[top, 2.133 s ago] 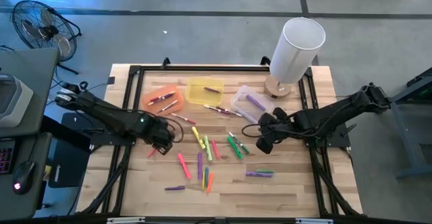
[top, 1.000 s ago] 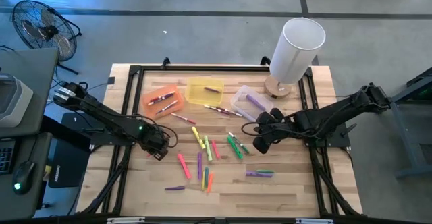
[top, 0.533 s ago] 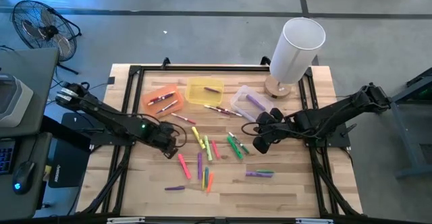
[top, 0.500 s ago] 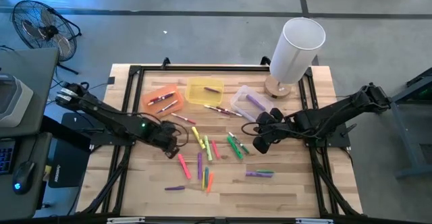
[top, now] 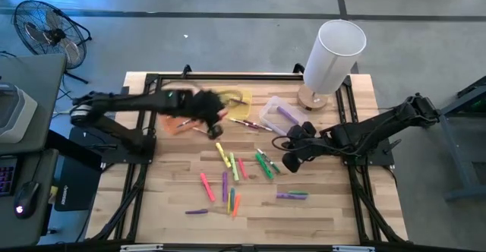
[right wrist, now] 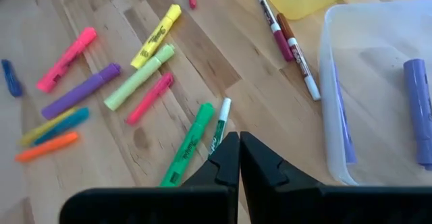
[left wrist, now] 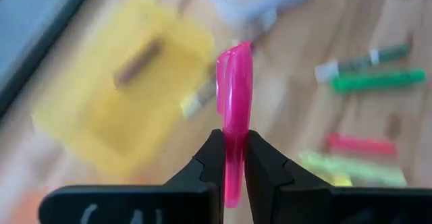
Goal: Pick & Place Markers
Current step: Put the left pink pen into the yellow bin
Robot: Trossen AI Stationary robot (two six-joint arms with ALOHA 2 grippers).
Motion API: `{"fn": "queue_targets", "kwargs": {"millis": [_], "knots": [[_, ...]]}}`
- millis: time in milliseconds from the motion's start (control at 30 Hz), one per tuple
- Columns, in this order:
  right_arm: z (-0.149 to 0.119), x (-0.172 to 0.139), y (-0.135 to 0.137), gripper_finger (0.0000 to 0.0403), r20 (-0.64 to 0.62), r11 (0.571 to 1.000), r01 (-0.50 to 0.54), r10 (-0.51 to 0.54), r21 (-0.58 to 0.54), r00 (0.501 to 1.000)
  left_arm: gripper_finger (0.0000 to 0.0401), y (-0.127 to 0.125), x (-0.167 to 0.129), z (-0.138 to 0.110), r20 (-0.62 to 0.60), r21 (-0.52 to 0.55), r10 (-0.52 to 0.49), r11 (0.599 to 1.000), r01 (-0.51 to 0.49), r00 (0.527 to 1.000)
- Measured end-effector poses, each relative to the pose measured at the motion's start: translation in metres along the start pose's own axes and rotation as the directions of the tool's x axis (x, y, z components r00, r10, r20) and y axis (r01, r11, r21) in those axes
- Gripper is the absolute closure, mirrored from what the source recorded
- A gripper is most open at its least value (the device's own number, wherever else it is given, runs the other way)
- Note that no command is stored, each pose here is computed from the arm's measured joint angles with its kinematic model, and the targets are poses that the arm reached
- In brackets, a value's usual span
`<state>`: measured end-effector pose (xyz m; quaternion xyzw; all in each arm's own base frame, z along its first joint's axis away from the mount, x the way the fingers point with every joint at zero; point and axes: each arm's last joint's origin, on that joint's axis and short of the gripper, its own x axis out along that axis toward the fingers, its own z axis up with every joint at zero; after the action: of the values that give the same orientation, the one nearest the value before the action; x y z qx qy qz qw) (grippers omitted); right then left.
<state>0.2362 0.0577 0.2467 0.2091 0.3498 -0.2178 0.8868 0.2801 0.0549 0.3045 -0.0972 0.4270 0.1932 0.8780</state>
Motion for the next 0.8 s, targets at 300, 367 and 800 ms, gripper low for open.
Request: {"fn": "queue_targets", "kwargs": {"millis": [300,367,800], "knots": [[0.001,0.0,-0.001,0.0402,0.034,0.997,0.026,-0.028,0.077,0.999,0.0376,0.057,0.08,0.042,-0.156,0.196,0.08,0.979,-0.049,0.985],[0.002,0.0,-0.001,0.0402,0.047,0.996,0.038,-0.042,0.083,0.998,0.0373,0.068,0.096,0.047,-0.188,0.2,0.075,0.979,-0.036,0.979],[0.002,0.0,-0.002,0.0402,0.066,0.991,0.055,-0.063,0.12,0.996,0.0328,0.093,0.144,0.04,-0.359,0.175,0.089,0.984,-0.026,0.929]]}}
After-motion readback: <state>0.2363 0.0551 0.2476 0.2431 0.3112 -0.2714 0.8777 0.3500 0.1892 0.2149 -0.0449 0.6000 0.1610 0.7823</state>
